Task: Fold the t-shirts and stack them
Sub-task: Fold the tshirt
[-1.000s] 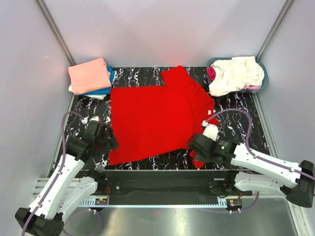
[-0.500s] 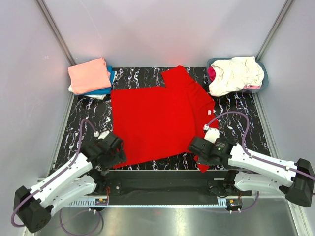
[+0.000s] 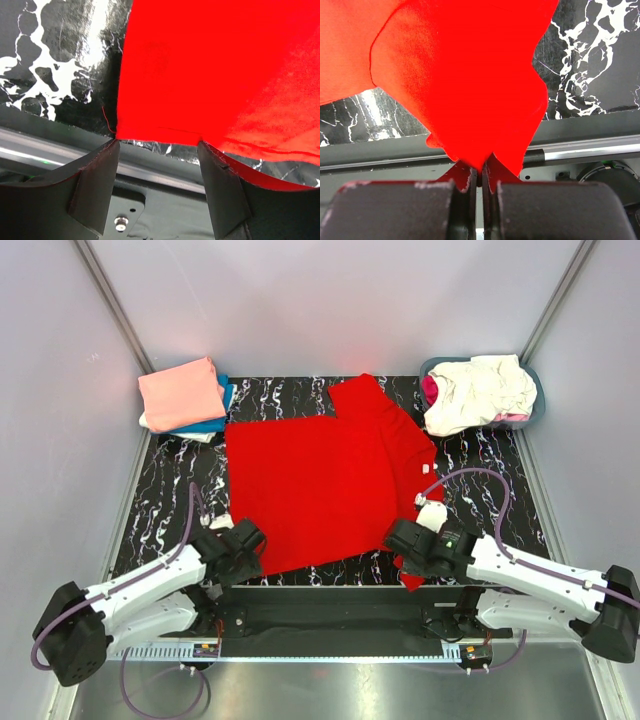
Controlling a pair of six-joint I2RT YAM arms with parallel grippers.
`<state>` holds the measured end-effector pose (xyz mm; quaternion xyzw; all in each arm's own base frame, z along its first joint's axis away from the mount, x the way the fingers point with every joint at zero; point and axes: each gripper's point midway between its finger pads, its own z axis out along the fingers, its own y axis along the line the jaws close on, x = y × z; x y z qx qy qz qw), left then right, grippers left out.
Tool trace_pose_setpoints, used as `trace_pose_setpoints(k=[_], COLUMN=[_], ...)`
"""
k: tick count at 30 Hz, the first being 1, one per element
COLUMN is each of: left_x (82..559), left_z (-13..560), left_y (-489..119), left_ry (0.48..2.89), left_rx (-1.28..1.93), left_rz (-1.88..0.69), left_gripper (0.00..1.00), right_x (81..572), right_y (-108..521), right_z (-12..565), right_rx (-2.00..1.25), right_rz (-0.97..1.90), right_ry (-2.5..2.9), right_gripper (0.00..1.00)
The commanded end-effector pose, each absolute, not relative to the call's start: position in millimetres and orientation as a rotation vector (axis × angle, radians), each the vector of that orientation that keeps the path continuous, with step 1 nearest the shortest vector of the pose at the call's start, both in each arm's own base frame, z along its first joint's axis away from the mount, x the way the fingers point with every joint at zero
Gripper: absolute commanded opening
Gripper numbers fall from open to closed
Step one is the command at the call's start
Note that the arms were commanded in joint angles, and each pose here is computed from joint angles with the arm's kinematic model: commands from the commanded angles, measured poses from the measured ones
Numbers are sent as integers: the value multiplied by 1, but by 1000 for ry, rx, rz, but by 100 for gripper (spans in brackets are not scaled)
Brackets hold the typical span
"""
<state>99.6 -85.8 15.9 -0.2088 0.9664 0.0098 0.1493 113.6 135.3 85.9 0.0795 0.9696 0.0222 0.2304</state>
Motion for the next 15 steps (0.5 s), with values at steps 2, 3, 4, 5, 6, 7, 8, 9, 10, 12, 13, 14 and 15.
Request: trace_pose_setpoints(k=[2,3,4,5,6,7,8,9,10,12,13,14,15], left_x=[118,120,121,122,124,125,126,127,128,129,130,130,131], left_z=[15,14,14,13,14,14,14,14,15,15,15,15,16], left_y=[-86,-84,-84,-83,-82,-82,-81,-80,-80,-79,-79,-79,-80], left_ry=[2686,2676,2673,2668,2658,2652,2645,2636,2629,2622,2619,2619,2617], left_rx=[-619,-612,-605,-604,-602,-598,-597,-596,-594,-587,-588,-586,-577], left_rz=[39,54,61,70,75,74,74,79,72,79,76,75,69], left_gripper=[68,67,66,65,60,58,56,53,50,45,38,33,26], right_x=[115,115,115,115,115,115,115,115,115,115,115,115,114], right_y=[136,136,136,136,136,136,135,136,136,136,137,136,136], right_z=[90,89,89,89,89,89,89,89,88,88,88,88,87], right_rx=[257,254,253,253,253,249,250,251,251,248,246,245,248], right_rz=[88,85,83,81,83,81,78,83,82,78,80,74,72], right_ry=[2642,2644,2645,2646,2647,2648,2650,2648,2649,2650,2650,2652,2654], right_gripper=[0,0,0,0,0,0,0,0,0,0,0,0,0])
